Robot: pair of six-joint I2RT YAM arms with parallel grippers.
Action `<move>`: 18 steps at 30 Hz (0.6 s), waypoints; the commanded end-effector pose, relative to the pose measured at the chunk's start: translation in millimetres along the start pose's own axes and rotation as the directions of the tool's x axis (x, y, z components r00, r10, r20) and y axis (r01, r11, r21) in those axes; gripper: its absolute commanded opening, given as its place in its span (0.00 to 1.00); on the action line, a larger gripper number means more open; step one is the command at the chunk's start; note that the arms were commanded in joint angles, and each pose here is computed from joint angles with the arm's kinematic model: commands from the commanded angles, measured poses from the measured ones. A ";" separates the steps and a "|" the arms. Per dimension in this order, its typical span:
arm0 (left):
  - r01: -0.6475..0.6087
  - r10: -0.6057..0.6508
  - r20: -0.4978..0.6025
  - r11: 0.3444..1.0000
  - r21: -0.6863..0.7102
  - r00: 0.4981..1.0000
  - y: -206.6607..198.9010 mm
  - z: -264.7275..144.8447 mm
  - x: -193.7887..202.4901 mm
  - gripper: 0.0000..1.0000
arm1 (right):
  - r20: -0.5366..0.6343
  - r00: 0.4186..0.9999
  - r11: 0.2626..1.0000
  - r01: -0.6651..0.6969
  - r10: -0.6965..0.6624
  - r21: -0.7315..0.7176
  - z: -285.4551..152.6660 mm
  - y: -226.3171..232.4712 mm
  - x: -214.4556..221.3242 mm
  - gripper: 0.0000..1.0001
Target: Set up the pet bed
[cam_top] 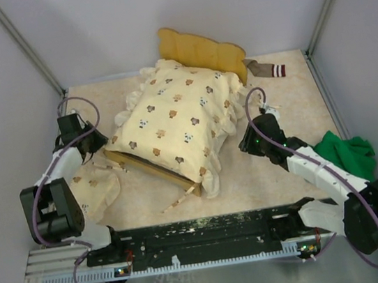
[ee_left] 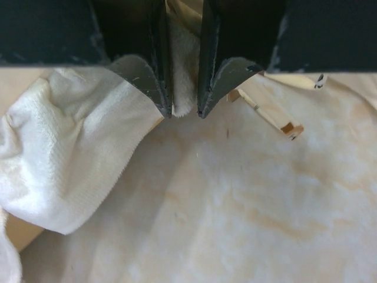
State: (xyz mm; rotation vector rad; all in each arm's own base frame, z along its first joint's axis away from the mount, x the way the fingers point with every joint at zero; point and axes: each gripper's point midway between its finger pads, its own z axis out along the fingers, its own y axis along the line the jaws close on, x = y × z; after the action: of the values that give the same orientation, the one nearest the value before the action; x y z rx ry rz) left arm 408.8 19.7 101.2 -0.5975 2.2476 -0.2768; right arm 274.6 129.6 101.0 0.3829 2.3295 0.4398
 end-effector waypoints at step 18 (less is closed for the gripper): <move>0.095 -0.027 -0.179 0.918 0.385 0.984 -51.6 -113.8 136.9 0.30 | 0.095 0.983 0.983 0.165 -0.157 -0.075 84.2 29.9 -75.8 0.34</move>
State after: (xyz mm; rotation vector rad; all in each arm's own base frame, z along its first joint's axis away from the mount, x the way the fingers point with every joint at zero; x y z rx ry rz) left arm 283.4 -57.3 99.0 -0.5453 2.2272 -0.6458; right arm 354.3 116.8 74.1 0.3667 2.3272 0.3205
